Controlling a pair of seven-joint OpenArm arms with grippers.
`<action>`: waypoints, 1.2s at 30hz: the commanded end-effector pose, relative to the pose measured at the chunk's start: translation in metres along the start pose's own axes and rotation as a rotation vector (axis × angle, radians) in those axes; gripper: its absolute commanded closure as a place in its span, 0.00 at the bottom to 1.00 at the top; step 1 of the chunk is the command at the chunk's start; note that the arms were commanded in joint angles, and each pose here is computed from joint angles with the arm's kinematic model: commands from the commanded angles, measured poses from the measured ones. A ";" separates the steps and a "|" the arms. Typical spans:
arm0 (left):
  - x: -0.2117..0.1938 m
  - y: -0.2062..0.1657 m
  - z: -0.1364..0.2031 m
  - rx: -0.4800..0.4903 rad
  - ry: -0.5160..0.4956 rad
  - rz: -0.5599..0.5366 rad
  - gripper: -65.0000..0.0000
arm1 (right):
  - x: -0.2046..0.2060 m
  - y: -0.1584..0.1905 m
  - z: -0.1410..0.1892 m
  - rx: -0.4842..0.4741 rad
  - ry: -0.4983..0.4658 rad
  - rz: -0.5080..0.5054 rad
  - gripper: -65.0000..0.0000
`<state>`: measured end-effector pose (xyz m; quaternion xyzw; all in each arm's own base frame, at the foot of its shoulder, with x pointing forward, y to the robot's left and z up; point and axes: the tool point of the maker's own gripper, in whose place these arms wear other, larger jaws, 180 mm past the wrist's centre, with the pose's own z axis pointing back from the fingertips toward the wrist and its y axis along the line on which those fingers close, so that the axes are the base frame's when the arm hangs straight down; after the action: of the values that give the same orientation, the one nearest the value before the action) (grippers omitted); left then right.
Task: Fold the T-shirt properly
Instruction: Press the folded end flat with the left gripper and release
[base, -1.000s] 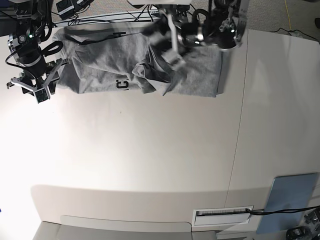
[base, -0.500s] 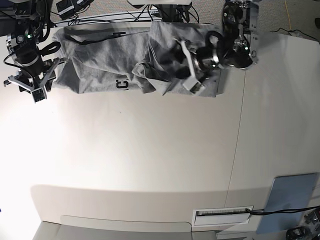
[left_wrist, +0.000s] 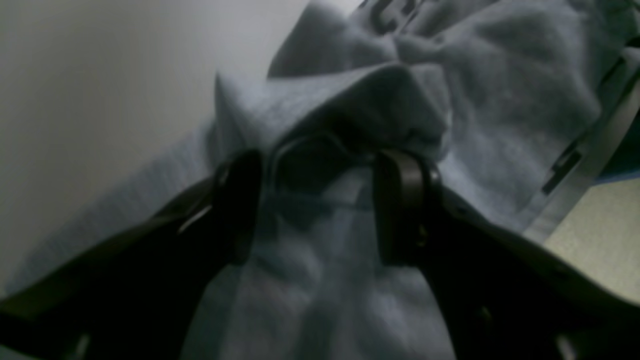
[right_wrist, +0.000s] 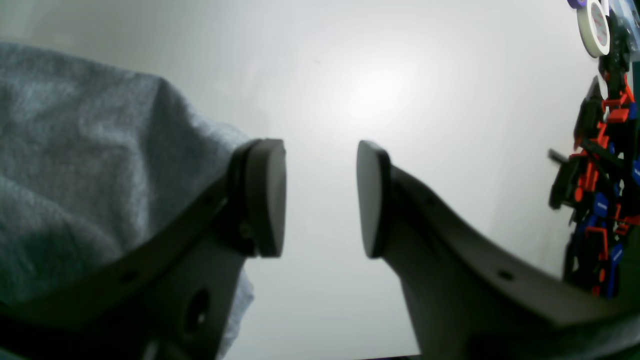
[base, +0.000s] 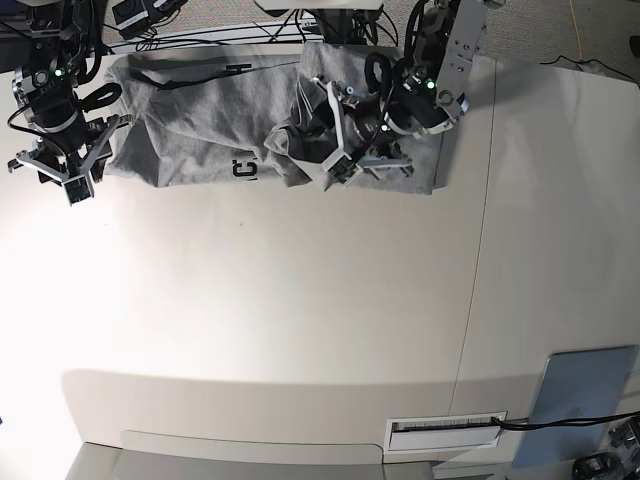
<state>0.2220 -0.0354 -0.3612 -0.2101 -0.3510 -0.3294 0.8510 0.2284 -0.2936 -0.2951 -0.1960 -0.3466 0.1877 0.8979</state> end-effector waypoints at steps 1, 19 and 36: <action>0.018 -0.003 0.002 -0.010 -0.070 -0.002 0.47 | 0.008 -0.009 0.003 -0.029 -0.025 0.012 0.64; 0.083 0.034 0.020 -0.060 -0.277 0.115 0.47 | 0.000 -0.016 0.005 -0.037 0.010 -0.024 0.64; -0.004 0.009 0.008 -0.043 -0.042 0.021 1.00 | 0.002 -0.043 0.018 -0.019 -0.032 -0.141 0.64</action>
<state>0.2186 -0.0175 -0.3700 -0.2283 -0.3425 -0.3256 0.8512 0.2208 -0.3228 -0.2728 -0.1669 -0.3606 0.1193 0.9099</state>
